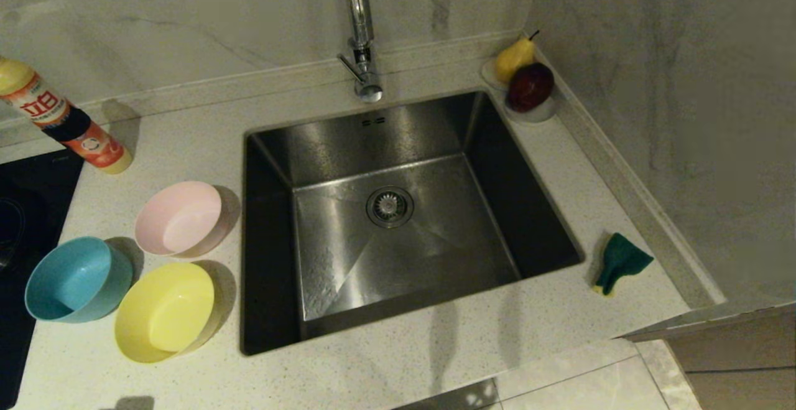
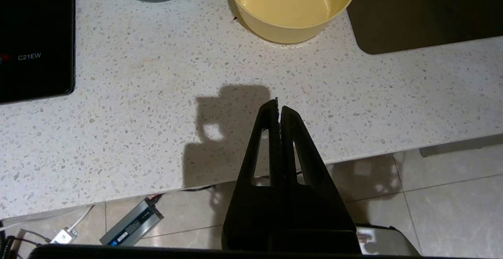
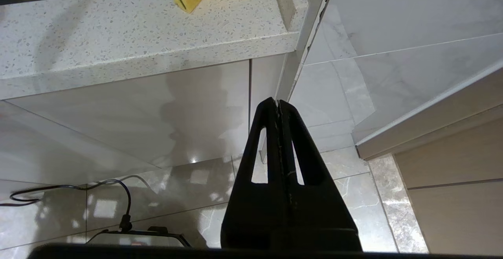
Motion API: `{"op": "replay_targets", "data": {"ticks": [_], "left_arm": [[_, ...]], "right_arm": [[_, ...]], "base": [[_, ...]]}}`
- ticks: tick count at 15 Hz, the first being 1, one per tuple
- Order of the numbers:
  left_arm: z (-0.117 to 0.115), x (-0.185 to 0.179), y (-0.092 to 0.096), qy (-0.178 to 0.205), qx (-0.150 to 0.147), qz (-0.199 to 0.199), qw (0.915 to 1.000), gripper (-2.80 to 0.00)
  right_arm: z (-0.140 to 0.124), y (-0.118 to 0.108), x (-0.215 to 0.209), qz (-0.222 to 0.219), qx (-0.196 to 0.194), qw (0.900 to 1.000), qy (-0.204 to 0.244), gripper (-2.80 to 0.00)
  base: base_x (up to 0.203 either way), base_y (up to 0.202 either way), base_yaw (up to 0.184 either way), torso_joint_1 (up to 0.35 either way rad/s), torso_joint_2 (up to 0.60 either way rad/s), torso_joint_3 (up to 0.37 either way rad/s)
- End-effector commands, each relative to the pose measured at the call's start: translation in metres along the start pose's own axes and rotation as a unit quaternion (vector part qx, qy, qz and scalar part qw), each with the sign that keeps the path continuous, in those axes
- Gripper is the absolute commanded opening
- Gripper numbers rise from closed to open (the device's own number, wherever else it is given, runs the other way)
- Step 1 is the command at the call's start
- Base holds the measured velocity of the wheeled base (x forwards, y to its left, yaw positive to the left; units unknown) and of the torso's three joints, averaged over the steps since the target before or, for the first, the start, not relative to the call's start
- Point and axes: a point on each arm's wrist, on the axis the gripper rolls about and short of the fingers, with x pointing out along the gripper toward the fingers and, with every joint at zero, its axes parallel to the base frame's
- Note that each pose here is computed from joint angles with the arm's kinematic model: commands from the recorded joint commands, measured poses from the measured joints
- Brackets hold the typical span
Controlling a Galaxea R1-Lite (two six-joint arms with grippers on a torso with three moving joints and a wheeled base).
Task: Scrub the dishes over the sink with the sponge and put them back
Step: Turn on the faucet
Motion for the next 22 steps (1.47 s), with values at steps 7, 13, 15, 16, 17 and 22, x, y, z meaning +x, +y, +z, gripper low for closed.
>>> {"op": "replay_targets", "data": {"ticks": [7, 13, 15, 16, 17, 22], "left_arm": [[0.118, -0.011, -0.006, -0.066, -0.023, -0.062, 0.9956, -2.8], [0.207, 0.09, -0.015, 0.079, -0.152, -0.199, 0.9649, -2.8], [0.234, 0.13, -0.018, 0.104, -0.195, -0.236, 0.9464, -2.8], [0.251, 0.146, -0.019, 0.106, -0.22, -0.259, 0.9346, -2.8], [0.259, 0.161, -0.02, 0.111, -0.241, -0.278, 0.9233, -2.8], [0.264, 0.248, -0.022, 0.101, -0.265, -0.309, 0.9079, -2.8]], "right_arm": [[0.0, 0.0, 0.0, -0.001, 0.0, 1.0, 0.0, -2.8], [0.0, 0.0, 0.0, 0.0, 0.0, 1.0, 0.0, -2.8], [0.0, 0.0, 0.0, -0.001, 0.0, 1.0, 0.0, -2.8], [0.0, 0.0, 0.0, 0.0, 0.0, 1.0, 0.0, -2.8], [0.0, 0.0, 0.0, -0.001, 0.0, 1.0, 0.0, -2.8], [0.0, 0.0, 0.0, 0.0, 0.0, 1.0, 0.0, -2.8]], "base": [[0.0, 0.0, 0.0, 0.0, 0.0, 0.0], [0.0, 0.0, 0.0, 0.0, 0.0, 0.0], [0.0, 0.0, 0.0, 0.0, 0.0, 0.0], [0.0, 0.0, 0.0, 0.0, 0.0, 0.0], [0.0, 0.0, 0.0, 0.0, 0.0, 0.0], [0.0, 0.0, 0.0, 0.0, 0.0, 0.0]]}}
